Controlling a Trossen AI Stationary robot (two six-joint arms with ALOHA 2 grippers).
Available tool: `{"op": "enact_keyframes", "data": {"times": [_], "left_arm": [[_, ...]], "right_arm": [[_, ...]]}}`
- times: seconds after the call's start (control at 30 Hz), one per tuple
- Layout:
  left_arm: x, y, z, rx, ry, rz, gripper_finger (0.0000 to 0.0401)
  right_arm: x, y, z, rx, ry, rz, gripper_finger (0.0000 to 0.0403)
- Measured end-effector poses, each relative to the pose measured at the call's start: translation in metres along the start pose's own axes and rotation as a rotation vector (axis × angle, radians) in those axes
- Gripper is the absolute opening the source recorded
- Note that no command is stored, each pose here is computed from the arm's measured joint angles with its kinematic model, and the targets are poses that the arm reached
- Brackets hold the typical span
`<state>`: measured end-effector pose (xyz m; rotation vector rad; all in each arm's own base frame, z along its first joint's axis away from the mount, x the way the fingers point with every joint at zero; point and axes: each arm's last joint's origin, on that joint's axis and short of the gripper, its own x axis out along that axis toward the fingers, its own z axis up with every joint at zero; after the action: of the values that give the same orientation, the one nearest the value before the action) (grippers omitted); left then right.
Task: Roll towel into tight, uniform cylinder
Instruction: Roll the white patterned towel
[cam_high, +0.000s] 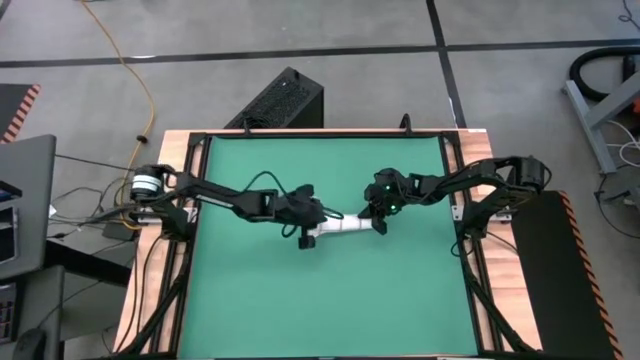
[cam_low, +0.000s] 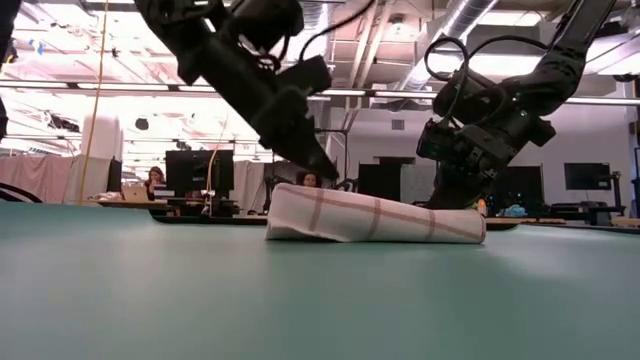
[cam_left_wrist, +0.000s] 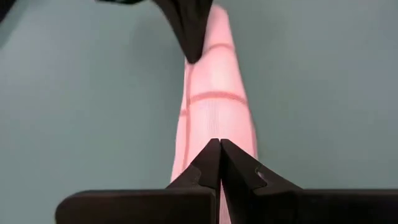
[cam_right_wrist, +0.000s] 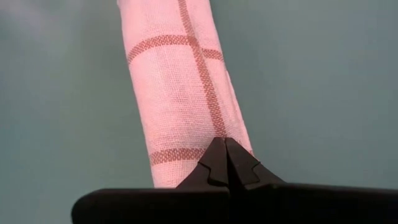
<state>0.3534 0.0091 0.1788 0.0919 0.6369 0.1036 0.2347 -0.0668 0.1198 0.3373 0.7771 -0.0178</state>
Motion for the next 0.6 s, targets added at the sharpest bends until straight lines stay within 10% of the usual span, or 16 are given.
{"op": "enact_keyframes", "data": {"times": [0.6], "left_arm": [[0.008,-0.016,-0.064,-0.211,0.089,0.119,0.0]], "right_arm": [[0.001,0.002,-0.001,-0.017,0.005,-0.013,0.0001]]}}
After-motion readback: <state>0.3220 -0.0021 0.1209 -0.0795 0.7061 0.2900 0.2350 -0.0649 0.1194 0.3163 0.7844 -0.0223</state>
